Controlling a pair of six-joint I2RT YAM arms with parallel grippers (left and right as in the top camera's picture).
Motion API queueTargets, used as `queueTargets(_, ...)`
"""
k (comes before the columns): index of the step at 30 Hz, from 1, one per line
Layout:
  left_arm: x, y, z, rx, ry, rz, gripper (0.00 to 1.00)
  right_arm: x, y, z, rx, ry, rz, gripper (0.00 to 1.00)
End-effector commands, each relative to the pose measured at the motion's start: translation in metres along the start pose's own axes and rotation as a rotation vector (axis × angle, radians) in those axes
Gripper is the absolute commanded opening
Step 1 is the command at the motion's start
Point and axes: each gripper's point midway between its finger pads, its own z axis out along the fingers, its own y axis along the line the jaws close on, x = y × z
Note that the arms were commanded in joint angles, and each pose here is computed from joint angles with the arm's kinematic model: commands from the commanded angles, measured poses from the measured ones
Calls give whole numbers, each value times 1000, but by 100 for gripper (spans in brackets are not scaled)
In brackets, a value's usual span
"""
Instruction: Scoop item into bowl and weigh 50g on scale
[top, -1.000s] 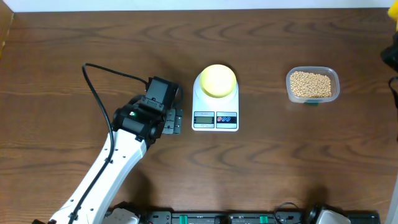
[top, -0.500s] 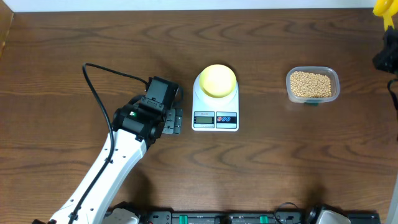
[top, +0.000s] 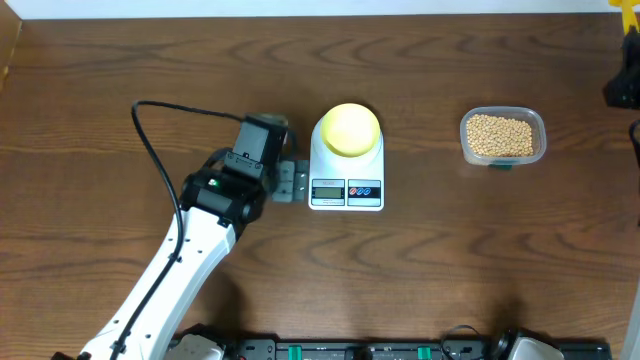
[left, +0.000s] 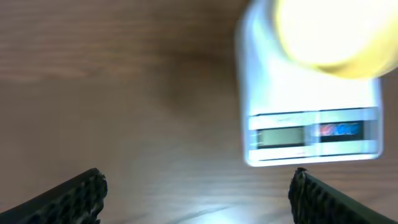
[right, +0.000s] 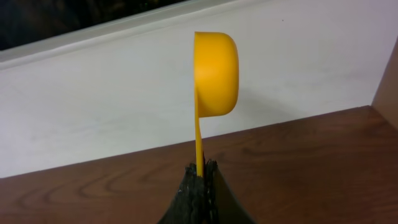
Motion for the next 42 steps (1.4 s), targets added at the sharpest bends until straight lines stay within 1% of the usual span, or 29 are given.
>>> queueTargets(1, 10, -58, 4, 334, 73, 76, 95, -8, 17, -6, -88, -12, -24, 1)
queueTargets(3, 15, -59, 13, 332, 103, 76, 95, -7, 19, -6, -102, -11, -24, 1)
queueTargets(6, 27, -65, 37, 321, 181, 86, 95, -6, 19, -6, -101, -4, -21, 1)
queueTargets(7, 32, -65, 45, 311, 205, 86, 98, -4, 19, -6, -101, 3, -18, 1)
queueTargets(8, 36, -66, 51, 296, 226, 86, 98, -3, 19, -6, -100, 7, -16, 1)
queueTargets(10, 44, -59, 70, 197, 262, 37, 98, 0, 18, -6, -99, 20, -10, 1)
queueTargets(12, 44, -62, 81, 160, 254, 6, 98, 2, 18, -6, -98, 27, -6, 1)
queueTargets(14, 36, -71, 87, 180, 220, 2, 98, 2, 18, -6, -98, 29, -6, 1)
queueTargets(16, 28, -82, 89, 215, 196, -82, 98, 2, 18, -6, -98, 28, -6, 1)
queueTargets(19, 25, -83, 91, 214, 188, -111, 98, 3, 18, -6, -98, 29, -5, 1)
queueTargets(22, 30, -80, 94, 152, 183, -148, 98, 2, 18, -6, -98, 29, -6, 1)
queueTargets(24, 30, -80, 94, 65, 130, -98, 98, 2, 18, -6, -98, 29, -6, 1)
queueTargets(27, 34, -88, 93, 15, 99, -38, 98, 2, 18, -6, -98, 28, -7, 1)
queueTargets(29, 39, -91, 96, 1, 109, -19, 98, 2, 18, -6, -98, 28, -7, 1)
queueTargets(32, 53, -90, 111, -26, 156, -55, 98, 2, 18, -6, -98, 27, -8, 1)
queueTargets(36, 62, -88, 121, -46, 187, -46, 98, 1, 18, -6, -98, 25, -9, 1)
queueTargets(39, 61, -85, 122, -65, 179, -53, 98, 1, 18, -6, -98, 25, -9, 1)
queueTargets(42, 55, -75, 124, -125, 142, -85, 98, 1, 18, -6, -98, 25, -9, 1)
